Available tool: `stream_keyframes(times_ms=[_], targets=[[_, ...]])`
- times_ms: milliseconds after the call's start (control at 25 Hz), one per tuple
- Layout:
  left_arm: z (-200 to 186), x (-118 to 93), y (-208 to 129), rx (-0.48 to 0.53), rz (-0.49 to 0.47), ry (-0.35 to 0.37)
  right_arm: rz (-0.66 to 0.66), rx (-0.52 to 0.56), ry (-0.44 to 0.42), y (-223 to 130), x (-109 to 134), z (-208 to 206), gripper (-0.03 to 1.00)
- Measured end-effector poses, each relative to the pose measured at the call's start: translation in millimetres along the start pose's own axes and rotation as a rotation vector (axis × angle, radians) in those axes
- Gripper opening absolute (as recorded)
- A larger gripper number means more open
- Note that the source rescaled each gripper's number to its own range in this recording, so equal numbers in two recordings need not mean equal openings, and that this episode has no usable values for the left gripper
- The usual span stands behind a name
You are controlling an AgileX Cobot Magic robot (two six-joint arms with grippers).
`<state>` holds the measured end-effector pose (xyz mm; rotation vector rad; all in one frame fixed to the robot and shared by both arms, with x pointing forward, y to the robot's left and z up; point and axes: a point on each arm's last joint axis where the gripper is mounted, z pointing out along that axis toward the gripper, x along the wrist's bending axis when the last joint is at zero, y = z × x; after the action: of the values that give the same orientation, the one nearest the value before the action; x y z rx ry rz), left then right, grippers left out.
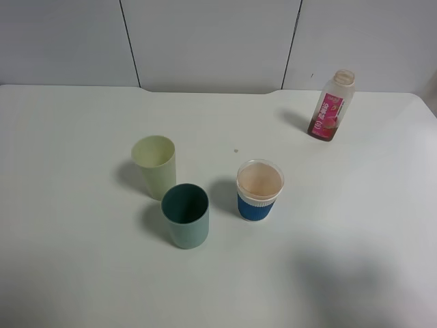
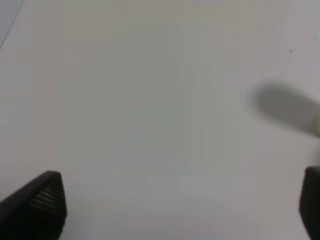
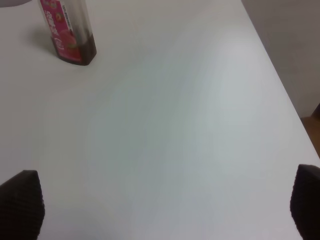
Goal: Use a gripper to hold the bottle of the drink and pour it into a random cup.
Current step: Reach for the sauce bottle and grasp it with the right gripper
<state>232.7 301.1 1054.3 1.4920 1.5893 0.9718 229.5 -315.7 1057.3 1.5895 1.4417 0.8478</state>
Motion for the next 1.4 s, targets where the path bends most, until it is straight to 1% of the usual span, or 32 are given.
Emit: stream_keyframes(times_ms=[1400], targets=[[0.0, 0.0, 0.0, 0.0, 0.0, 0.0, 0.0, 0.0, 0.0, 0.0, 0.0, 0.0, 1.0]])
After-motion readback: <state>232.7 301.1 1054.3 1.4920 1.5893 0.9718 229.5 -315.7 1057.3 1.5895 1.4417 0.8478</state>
